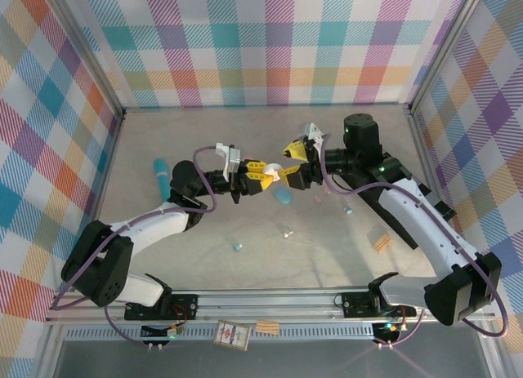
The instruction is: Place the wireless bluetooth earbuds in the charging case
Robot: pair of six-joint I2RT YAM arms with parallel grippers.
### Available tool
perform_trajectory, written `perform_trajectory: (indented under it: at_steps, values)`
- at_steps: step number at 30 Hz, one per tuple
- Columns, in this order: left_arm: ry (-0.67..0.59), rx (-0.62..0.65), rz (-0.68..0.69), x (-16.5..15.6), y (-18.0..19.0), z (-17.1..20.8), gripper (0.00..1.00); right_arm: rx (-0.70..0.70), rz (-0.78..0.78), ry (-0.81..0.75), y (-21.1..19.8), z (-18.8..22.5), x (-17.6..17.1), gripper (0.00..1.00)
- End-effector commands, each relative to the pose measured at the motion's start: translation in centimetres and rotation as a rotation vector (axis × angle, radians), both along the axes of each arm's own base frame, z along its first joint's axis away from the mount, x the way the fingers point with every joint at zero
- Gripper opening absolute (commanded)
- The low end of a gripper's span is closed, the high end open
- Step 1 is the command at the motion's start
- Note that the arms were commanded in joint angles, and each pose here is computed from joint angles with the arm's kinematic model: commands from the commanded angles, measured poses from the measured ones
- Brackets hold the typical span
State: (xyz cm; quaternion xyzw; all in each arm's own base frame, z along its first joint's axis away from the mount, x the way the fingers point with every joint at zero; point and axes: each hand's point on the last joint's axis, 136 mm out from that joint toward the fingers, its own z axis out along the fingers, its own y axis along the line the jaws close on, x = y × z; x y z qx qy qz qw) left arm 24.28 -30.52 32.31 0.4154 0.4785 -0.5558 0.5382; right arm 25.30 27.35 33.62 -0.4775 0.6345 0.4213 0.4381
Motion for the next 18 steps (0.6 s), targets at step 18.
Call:
perform_trajectory:
  at_steps: [18]
  values:
    - [-0.168, -0.045, 0.095, -0.9, 0.9, 0.4, 0.1, 0.124, -0.264, 0.016, -0.4, 5.1, 4.4, 0.94]
